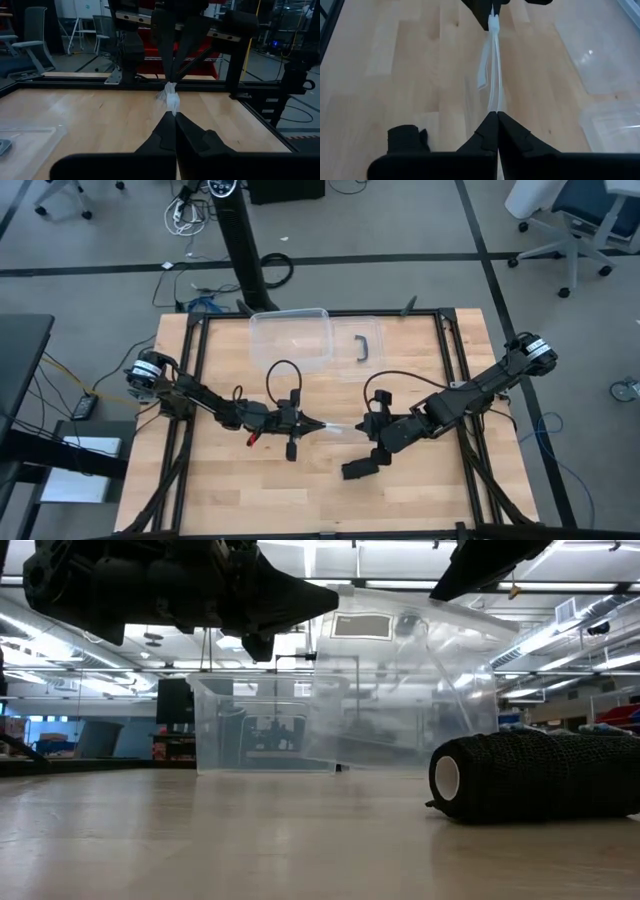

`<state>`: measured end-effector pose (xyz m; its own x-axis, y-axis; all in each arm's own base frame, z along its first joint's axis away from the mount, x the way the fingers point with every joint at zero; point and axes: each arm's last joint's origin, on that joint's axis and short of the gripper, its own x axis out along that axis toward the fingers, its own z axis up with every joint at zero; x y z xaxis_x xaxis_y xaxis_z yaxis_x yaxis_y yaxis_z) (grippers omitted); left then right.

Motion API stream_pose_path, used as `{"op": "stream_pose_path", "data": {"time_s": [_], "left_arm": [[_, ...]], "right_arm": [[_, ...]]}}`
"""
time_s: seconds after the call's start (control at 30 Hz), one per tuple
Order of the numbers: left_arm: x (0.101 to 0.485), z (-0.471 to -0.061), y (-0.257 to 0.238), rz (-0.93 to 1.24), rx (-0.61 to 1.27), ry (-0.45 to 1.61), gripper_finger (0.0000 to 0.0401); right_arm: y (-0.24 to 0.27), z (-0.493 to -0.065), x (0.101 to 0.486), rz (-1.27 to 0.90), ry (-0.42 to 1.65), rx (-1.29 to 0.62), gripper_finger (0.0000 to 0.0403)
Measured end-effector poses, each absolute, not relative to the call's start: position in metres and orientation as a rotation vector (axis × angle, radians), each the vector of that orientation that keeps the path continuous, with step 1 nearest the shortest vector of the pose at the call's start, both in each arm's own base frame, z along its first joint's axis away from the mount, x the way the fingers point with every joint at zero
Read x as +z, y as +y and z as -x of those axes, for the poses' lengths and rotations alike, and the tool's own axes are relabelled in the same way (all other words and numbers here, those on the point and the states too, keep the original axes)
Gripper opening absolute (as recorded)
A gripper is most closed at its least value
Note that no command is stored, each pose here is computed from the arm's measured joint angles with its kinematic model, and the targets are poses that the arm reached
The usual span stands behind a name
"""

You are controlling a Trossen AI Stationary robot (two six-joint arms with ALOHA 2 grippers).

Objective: Roll bandage
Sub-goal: Open the transparent zip bag

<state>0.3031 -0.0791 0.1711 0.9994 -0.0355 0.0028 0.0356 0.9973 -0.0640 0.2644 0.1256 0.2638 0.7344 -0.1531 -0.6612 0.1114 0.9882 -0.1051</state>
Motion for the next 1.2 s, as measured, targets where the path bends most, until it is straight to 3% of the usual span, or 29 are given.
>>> {"op": "stream_pose_path", "data": {"time_s": [0.87,1.2], "left_arm": [[0.171,-0.303,-0.081,0.085,-0.098,-0.001,0.0000],[0.169,-0.303,-0.081,0.082,-0.088,0.021,0.0000]], "right_arm": [[0.116,-0.271,0.260,0.008,0.727,-0.135,0.0004],[0.140,-0.260,0.265,0.009,0.716,-0.073,0.0052]]}}
